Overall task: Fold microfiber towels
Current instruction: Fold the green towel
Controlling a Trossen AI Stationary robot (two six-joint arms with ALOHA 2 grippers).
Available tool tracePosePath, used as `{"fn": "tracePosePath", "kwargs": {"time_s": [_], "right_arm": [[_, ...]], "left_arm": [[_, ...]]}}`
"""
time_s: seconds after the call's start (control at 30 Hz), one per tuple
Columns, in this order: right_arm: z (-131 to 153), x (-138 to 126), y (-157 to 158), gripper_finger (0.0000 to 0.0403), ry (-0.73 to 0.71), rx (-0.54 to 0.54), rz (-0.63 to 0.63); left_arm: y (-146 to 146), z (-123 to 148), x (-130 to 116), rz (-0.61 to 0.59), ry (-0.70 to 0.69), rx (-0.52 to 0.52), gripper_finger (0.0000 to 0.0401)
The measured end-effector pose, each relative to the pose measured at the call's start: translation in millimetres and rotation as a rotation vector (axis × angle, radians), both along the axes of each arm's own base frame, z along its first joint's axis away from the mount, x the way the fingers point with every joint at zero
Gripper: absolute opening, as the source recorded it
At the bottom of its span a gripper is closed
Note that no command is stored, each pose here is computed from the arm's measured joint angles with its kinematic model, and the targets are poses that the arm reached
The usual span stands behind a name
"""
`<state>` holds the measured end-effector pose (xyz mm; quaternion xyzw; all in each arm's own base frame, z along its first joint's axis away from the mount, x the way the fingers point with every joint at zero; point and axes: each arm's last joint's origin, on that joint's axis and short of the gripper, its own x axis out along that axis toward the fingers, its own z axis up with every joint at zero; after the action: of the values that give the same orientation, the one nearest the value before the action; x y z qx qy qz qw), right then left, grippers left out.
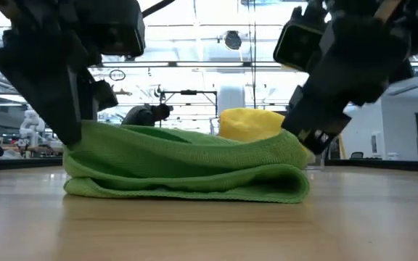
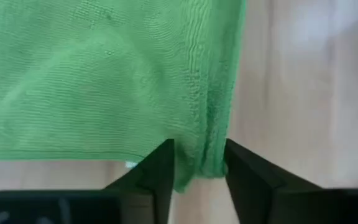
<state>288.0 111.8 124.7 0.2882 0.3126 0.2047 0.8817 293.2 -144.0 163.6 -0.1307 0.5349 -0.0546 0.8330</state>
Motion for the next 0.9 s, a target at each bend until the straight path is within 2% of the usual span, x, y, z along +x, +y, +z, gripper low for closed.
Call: {"fn": "tracePosePath", "kwargs": {"time_s": [0.13,0.2,0.27,0.33,0.4,0.47,0.53,0.73,0.8,0.9], "right_arm": [[15.5,-5.8,-1.5,0.0169,0.018,0.023,0.012],[25.6,-7.5,-2.2,0.0169,0.004,0.052,-0.003],[35.3,-7.0,-3.3,0.0163,-0.034,0.082,-0.058],[40.7,-5.9,-3.2,0.0151,-0.069,0.085,-0.129],[42.8,-2.7,-1.9,0.0135,-0.099,0.056,-0.189],[42.5,3.2,-0.4,0.0114,-0.117,0.025,-0.232],[37.7,9.0,1.6,0.0089,-0.107,0.009,-0.233],[8.6,15.9,6.5,0.0015,-0.013,-0.043,-0.235],[-1.9,15.6,5.7,0.0004,0.029,-0.072,-0.243],[-18.0,12.6,4.1,0.0009,0.135,-0.109,-0.258]], "left_arm": [[5.6,16.1,-4.0,0.008,0.026,-0.127,0.0168],[8.4,28.2,-5.6,0.018,0.021,-0.211,0.0176],[11.0,41.4,-7.9,0.046,-0.018,-0.244,0.0178],[12.5,50.5,-5.1,0.095,-0.114,-0.213,0.0175],[12.9,50.8,-2.2,0.147,-0.19,-0.118,0.0165],[13.5,42.0,2.0,0.191,-0.218,-0.018,0.0147],[16.1,28.4,8.8,0.211,-0.194,0.013,0.0126],[13.5,-18.5,25.8,0.161,-0.077,-0.028,0.0074],[11.2,-35.5,27.8,0.149,-0.025,-0.041,0.0066],[8.9,-45.0,29.9,0.116,0.031,-0.104,0.0061]]}}
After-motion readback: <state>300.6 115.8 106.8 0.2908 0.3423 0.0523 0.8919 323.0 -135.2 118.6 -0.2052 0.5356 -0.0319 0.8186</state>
